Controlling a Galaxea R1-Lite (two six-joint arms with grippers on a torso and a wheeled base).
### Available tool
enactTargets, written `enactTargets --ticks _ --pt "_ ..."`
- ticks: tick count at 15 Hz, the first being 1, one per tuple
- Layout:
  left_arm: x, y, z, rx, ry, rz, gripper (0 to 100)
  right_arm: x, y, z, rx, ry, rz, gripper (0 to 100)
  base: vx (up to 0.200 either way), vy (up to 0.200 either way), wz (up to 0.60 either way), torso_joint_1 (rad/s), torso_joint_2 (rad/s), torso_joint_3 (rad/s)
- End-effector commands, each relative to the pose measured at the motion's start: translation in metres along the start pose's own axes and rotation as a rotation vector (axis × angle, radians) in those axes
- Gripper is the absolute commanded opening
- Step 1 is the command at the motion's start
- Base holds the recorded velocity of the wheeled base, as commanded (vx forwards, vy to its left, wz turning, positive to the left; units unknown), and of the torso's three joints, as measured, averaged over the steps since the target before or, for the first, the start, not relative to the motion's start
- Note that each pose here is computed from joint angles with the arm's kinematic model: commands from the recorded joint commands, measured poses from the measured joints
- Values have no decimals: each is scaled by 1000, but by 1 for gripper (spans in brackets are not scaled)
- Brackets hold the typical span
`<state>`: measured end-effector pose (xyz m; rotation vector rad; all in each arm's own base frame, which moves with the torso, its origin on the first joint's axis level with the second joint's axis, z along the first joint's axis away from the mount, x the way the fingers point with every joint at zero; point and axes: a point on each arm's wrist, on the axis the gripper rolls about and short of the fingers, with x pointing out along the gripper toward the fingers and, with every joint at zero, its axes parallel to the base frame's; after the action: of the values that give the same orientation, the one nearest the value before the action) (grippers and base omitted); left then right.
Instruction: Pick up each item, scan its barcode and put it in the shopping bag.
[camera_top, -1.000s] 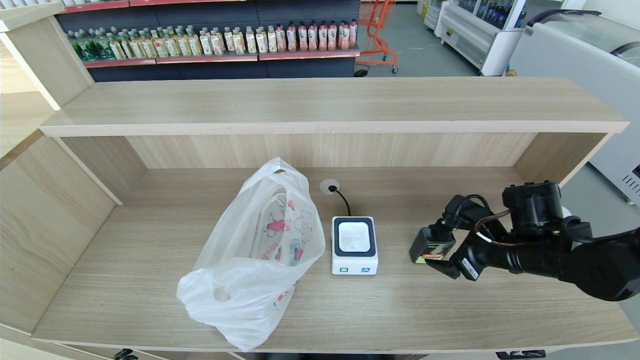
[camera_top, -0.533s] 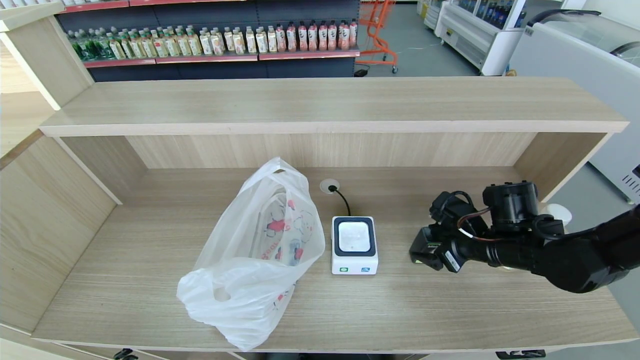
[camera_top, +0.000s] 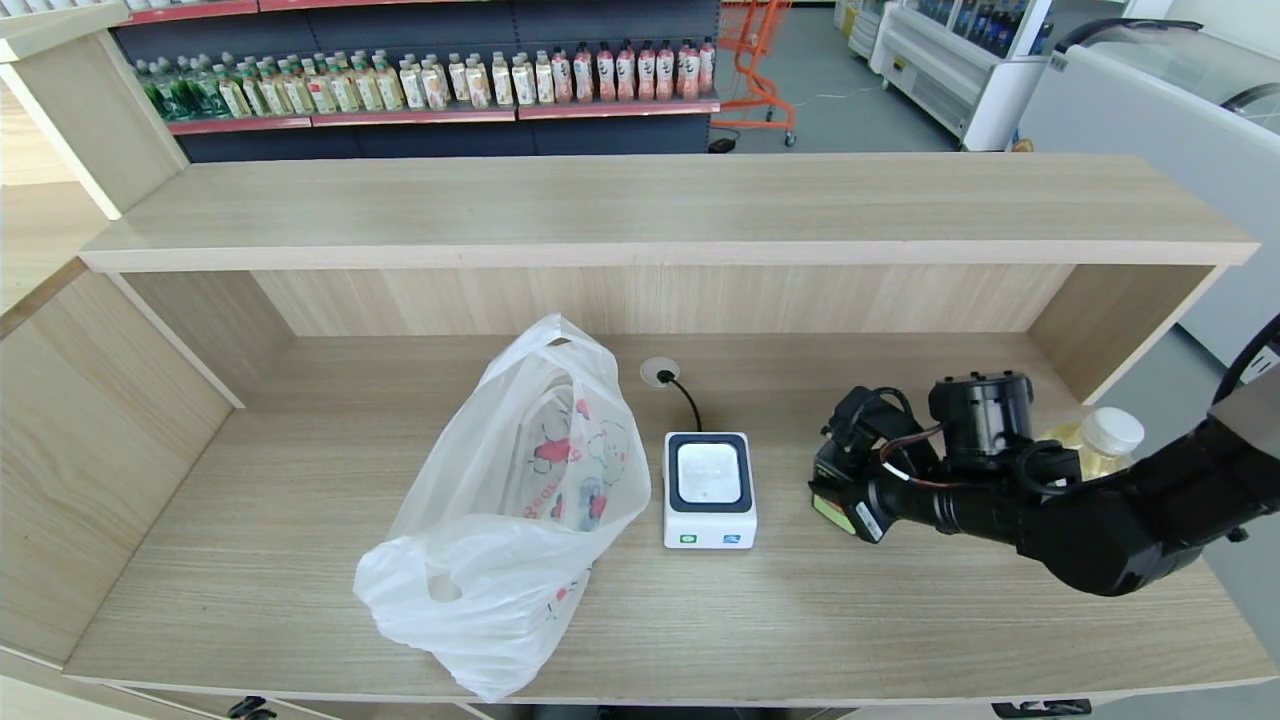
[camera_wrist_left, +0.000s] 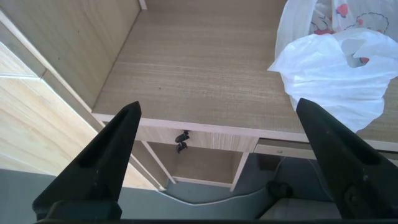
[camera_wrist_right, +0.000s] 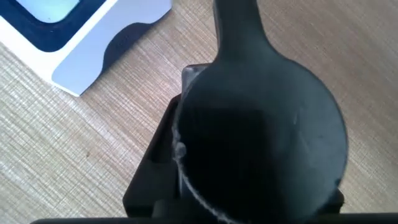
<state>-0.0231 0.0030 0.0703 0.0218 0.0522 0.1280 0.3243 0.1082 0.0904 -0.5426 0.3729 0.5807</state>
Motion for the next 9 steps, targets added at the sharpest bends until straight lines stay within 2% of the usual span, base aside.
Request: enactTargets --ticks 1,2,3,5,8,9 --pt "0 0 0 0 0 0 100 -32 0 9 -10 -55 -32 0 0 0 0 0 0 0" --pt "0 0 0 0 0 0 100 -43 -2 12 -11 -73 -49 0 0 0 0 0 0 0" --pt "0 0 0 0 0 0 100 -86 -11 15 -13 -133 -135 0 0 0 0 0 0 0" --pt "0 0 0 0 0 0 100 -137 -5 14 -61 -226 -227 0 0 0 0 0 0 0" --pt "0 0 0 0 0 0 100 -157 -10 17 -364 -271 -360 0 0 0 0 0 0 0" --pt "0 0 0 0 0 0 100 -163 -9 20 -461 -288 -370 0 0 0 0 0 0 0"
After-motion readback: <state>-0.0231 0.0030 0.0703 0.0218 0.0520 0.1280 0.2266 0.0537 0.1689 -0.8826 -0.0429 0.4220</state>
